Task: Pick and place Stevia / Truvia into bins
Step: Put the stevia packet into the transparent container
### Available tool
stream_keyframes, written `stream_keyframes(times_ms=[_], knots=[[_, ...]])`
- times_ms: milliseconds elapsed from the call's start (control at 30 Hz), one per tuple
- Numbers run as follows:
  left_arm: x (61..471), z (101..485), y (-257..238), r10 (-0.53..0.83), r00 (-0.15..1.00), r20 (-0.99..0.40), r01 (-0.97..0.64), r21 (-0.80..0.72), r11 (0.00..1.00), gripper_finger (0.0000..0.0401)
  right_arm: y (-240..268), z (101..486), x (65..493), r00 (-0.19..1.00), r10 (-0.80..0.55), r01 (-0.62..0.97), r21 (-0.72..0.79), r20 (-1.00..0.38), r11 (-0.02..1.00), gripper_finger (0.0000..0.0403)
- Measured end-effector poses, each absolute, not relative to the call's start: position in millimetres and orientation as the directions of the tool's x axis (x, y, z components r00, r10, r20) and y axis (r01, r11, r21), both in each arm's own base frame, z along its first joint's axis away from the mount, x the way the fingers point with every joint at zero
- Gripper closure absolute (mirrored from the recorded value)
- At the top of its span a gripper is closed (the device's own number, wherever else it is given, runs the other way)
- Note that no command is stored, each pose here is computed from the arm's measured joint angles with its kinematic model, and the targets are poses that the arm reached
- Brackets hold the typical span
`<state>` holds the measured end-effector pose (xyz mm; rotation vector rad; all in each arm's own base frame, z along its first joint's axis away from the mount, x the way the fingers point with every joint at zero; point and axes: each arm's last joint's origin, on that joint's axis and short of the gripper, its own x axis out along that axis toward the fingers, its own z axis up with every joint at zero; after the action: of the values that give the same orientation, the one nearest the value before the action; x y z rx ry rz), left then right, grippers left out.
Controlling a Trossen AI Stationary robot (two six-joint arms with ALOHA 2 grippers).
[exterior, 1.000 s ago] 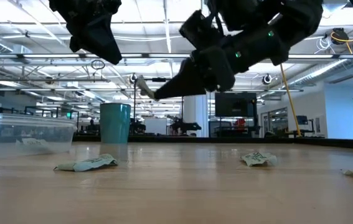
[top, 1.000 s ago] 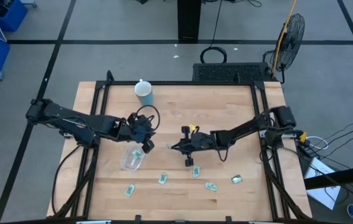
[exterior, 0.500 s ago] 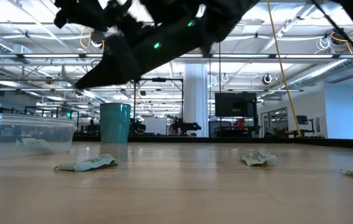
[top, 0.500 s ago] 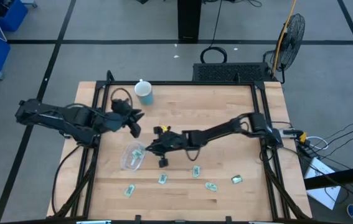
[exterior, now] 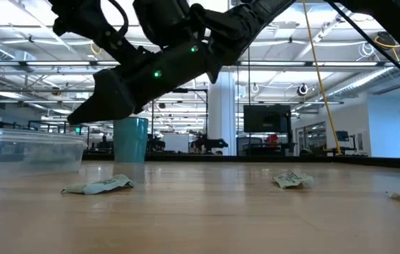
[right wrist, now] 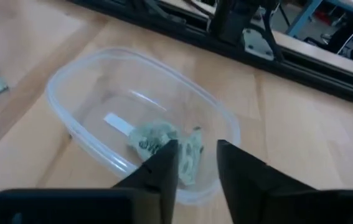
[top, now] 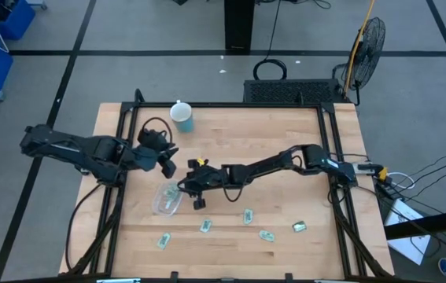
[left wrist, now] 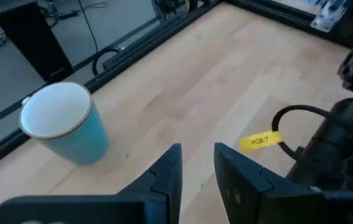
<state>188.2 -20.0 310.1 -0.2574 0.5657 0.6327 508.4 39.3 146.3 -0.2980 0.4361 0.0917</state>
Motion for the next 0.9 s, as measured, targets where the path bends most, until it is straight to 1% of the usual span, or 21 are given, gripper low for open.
stream_keyframes(times_ms=[67, 167, 300, 367, 433, 467, 533, 633, 700, 800, 900], knots=[[191.3, 307.2, -21.3, 0.46, 0.662, -0.592, -0.608, -0.066, 0.791, 0.0304, 39.9, 151.3, 505.4, 0.89, 0.022, -0.158, -0.264, -0.455, 0.952, 0.0272], [194.7, 303.8, -24.9, 0.36, 0.677, -0.642, -0.545, -0.108, 0.831, 0.0304, 41.3, 168.5, 494.8, 0.849, 0.018, -0.193, -0.279, -0.528, 0.941, 0.0259], [197.7, 299.0, -34.4, 0.19, 0.683, -0.705, -0.398, -0.141, 0.906, 0.0304, 40.9, 201.3, 468.4, 0.748, 0.011, -0.215, -0.226, -0.664, 0.95, 0.0263], [199.1, 296.0, -43.4, 0.106, 0.676, -0.729, -0.316, -0.157, 0.936, 0.0304, 42.6, 217.2, 453.7, 0.711, 0.013, -0.202, -0.187, -0.703, 0.961, 0.0268], [200.2, 292.2, -55.1, 0.046, 0.663, -0.747, -0.245, -0.158, 0.956, 0.0304, 46.3, 229.1, 436.3, 0.693, 0.009, -0.204, -0.184, -0.721, 0.962, 0.0272], [200.4, 290.4, -61.4, 0.029, 0.658, -0.753, -0.22, -0.155, 0.963, 0.0304, 49.3, 234.5, 426.9, 0.695, -0.004, -0.201, -0.2, -0.719, 0.959, 0.0274], [200.0, 286.2, -75.1, 0.0, 0.644, -0.765, -0.179, -0.15, 0.972, 0.0304, 54.4, 240.4, 406.2, 0.698, -0.071, -0.168, -0.259, -0.712, 0.951, 0.0275], [198.4, 277.5, -98.7, -0.021, 0.62, -0.784, -0.142, -0.139, 0.98, 0.0304, 60.5, 242.1, 367.2, 0.688, -0.212, -0.055, -0.341, -0.694, 0.938, 0.0275], [196.4, 270.0, -115.5, -0.057, 0.589, -0.806, -0.125, -0.161, 0.979, 0.0304, 63.4, 237.5, 338.4, 0.685, -0.273, 0.016, -0.361, -0.676, 0.932, 0.0275], [190.7, 257.8, -140.6, -0.172, 0.492, -0.854, -0.148, -0.277, 0.949, 0.0304, 66.4, 224.0, 298.4, 0.716, -0.306, 0.092, -0.35, -0.628, 0.932, 0.0275], [185.4, 247.7, -161.0, -0.304, 0.364, -0.88, -0.239, -0.404, 0.883, 0.0304, 63.7, 215.3, 265.8, 0.771, -0.316, 0.144, -0.332, -0.553, 0.932, 0.0275]])
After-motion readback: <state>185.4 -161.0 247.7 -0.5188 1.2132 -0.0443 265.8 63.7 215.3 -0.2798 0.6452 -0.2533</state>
